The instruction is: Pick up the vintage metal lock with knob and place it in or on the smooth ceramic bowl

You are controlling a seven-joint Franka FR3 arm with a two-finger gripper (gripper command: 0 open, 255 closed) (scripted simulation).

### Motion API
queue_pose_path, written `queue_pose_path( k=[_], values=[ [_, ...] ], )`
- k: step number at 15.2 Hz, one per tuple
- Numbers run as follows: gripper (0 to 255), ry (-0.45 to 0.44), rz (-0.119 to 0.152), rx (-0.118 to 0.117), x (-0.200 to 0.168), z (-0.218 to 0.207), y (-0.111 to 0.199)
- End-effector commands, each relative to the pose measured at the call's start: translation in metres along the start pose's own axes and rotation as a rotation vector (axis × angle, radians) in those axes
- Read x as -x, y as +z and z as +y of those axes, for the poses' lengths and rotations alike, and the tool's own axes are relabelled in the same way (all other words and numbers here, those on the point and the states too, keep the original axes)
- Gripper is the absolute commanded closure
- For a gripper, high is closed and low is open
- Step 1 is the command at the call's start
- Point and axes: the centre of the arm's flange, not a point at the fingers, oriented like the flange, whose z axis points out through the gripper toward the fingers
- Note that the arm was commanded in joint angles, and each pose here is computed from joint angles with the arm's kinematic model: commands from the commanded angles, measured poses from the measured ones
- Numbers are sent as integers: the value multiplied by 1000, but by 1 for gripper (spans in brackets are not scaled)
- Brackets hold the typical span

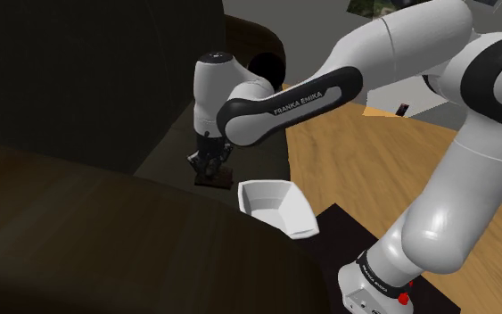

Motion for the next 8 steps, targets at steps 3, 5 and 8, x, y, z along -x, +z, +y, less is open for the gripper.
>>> queue_pose_path(
  k=[3, 5, 8],
  values=[
    [255, 0, 0, 0, -1, 1, -21],
    [255, 0, 0, 0, -2, 3, -31],
    [255, 0, 0, 0, -2, 4, -47]
  ],
)
